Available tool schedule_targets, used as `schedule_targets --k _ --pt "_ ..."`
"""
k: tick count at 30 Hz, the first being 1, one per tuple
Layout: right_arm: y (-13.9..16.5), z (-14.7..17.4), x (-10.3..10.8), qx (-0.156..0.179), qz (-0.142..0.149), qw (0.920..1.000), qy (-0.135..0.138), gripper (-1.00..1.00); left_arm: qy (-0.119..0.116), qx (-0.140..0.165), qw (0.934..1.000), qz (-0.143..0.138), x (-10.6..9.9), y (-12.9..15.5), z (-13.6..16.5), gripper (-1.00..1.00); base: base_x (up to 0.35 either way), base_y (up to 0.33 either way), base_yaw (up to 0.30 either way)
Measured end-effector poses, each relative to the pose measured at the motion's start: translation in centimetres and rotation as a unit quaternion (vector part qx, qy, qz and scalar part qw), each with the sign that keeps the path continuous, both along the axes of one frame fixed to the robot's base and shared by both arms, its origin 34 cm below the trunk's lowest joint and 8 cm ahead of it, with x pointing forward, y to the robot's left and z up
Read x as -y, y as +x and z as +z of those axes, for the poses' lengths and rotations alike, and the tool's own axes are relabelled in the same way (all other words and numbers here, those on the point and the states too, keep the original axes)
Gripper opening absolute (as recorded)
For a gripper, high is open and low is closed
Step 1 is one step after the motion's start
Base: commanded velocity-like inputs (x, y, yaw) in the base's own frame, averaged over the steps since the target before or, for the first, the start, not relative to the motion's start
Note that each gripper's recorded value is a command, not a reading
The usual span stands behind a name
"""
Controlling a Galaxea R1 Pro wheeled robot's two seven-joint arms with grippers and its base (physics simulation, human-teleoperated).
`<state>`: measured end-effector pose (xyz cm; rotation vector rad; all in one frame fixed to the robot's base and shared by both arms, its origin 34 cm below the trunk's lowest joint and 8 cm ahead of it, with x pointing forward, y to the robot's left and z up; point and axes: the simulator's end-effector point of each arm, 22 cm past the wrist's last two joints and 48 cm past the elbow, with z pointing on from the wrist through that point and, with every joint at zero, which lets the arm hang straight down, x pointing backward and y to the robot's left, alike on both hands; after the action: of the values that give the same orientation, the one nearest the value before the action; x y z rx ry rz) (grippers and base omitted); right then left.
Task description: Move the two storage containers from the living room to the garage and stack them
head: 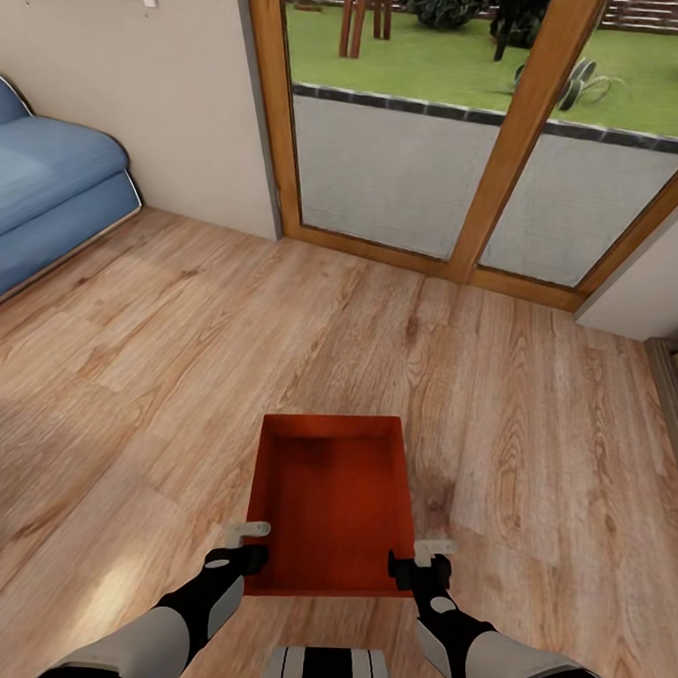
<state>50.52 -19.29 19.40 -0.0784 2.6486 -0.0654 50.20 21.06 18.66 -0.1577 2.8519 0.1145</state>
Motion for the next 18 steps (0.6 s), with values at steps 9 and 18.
schedule_targets --k 9,18 --pt "0.05 0.02 -0.06 0.001 0.0 1.0 0.0 -1.0 0.0 -0.001 1.0 -0.002 0.03 -0.12 -0.04 -1.0 0.0 0.0 0.0" --pt "0.1 0.03 -0.5 0.001 0.027 0.9996 -0.001 -1.0 -0.007 -0.001 1.0 -0.001 0.47 -0.12 -0.05 -1.0 0.0 0.0 0.0"
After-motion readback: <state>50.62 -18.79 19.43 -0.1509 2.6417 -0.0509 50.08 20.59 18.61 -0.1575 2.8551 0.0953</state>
